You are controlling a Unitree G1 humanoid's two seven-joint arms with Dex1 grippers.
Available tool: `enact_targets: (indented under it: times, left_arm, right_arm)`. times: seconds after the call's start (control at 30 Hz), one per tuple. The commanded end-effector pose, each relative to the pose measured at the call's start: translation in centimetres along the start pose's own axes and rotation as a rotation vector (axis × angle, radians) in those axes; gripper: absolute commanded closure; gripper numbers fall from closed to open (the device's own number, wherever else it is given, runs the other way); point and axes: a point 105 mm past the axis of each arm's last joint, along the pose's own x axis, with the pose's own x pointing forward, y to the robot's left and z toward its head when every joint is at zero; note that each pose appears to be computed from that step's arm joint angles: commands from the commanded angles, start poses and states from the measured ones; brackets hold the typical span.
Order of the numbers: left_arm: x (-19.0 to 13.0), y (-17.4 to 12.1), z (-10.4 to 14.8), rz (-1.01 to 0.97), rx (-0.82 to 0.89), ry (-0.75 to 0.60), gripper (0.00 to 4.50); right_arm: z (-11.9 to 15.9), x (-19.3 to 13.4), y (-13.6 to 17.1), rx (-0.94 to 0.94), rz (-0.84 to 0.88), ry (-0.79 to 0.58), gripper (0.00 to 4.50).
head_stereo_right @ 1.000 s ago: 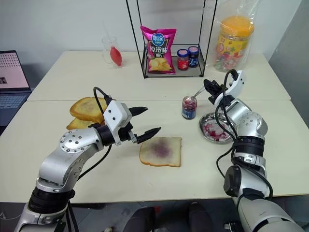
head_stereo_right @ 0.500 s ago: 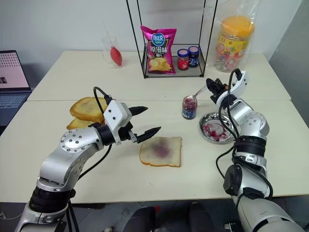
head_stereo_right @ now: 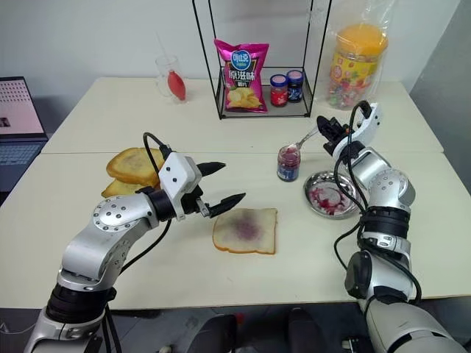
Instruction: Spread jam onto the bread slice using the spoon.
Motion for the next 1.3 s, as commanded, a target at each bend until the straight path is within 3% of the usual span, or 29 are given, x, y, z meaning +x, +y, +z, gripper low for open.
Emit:
enact_targets:
  times: [0.03, 0.23, 0.5, 0.8, 0.93, 1.3]
  left_arm:
    - [0.0, 0.0, 1.3, 0.002, 0.043, -0.040, 0.13]
    - [-0.1, 0.1, 1.0, 0.001, 0.047, -0.033, 0.13]
    - [-0.2, 0.0, 0.9, -0.003, 0.055, -0.025, 0.13]
    - [-0.2, 0.1, 0.8, -0.002, 0.056, -0.022, 0.13]
    - [-0.1, 0.1, 0.8, -0.002, 0.055, -0.022, 0.13]
    - [0.0, 0.2, 0.9, -0.001, 0.061, -0.023, 0.13]
  right_arm:
    - [0.8, -0.2, 2.1, -0.301, 0.063, -0.026, 4.49]
    - [-1.7, 0.0, 2.6, -0.629, 0.109, 0.049, 4.49]
    - [-4.5, 0.4, 3.0, -0.727, 0.150, 0.119, 4.49]
    - [-6.1, 0.5, 2.4, -0.533, 0.134, 0.175, 4.49]
    - [-5.2, 0.6, 2.8, -0.395, 0.129, 0.144, 4.49]
    - [-2.6, 0.6, 2.8, -0.240, 0.098, 0.071, 4.49]
